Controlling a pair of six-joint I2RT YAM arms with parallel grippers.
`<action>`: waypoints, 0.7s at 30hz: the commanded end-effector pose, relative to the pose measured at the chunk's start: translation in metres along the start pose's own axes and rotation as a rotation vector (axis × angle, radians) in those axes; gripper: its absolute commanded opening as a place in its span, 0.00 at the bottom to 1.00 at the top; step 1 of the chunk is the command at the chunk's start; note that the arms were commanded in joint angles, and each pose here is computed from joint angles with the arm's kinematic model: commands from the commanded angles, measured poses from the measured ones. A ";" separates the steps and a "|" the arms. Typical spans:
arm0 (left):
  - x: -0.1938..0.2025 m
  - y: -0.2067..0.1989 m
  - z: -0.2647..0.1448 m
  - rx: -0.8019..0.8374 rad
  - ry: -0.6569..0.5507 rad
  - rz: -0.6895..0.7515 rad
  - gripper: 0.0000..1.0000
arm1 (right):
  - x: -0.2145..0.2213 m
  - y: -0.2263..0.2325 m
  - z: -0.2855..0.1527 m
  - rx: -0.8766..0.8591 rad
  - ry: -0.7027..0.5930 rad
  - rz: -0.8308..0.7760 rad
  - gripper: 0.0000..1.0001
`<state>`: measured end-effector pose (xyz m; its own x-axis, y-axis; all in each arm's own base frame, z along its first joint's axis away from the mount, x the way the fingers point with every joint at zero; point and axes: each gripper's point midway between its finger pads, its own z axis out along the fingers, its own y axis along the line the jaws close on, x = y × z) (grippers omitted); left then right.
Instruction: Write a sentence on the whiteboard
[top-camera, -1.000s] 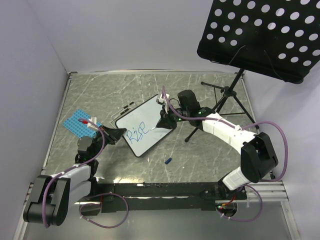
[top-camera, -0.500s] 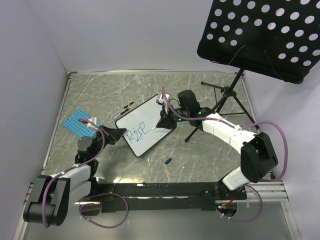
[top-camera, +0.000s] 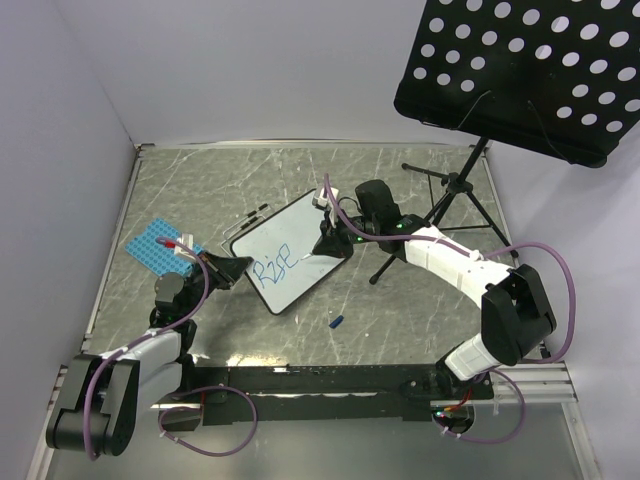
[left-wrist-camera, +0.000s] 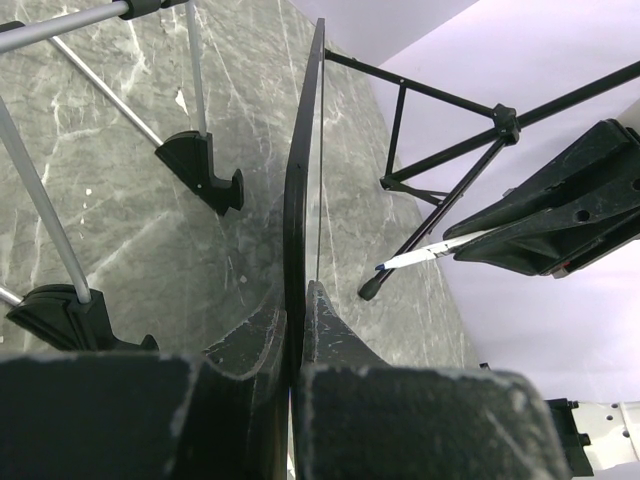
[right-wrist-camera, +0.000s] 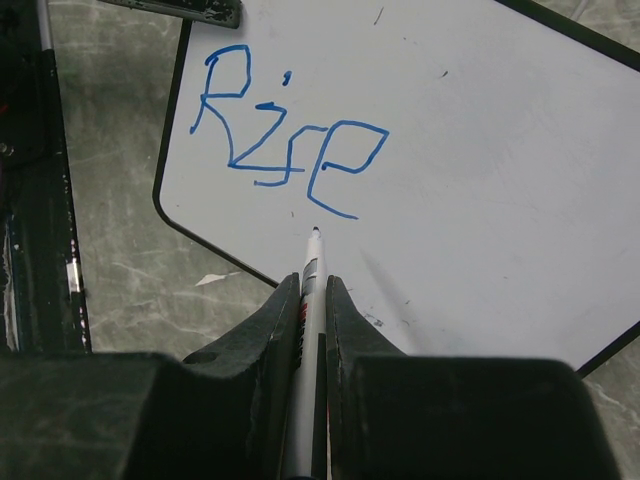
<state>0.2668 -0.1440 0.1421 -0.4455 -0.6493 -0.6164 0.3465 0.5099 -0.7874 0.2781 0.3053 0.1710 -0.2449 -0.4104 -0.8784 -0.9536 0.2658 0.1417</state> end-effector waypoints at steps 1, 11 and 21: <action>0.010 -0.001 -0.009 0.030 0.006 0.030 0.01 | -0.021 0.003 -0.009 -0.005 -0.067 -0.071 0.00; 0.010 -0.001 -0.009 0.032 0.008 0.030 0.01 | -0.020 -0.007 -0.004 0.020 -0.058 -0.085 0.00; 0.010 -0.003 -0.008 0.038 0.007 0.025 0.01 | -0.014 -0.018 0.015 0.034 -0.021 -0.099 0.00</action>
<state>0.2669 -0.1439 0.1416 -0.4467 -0.6491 -0.6157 0.3450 0.5100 -0.7879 0.2857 0.3076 0.1615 -0.2170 -0.4334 -0.8747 -0.9584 0.2646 0.1066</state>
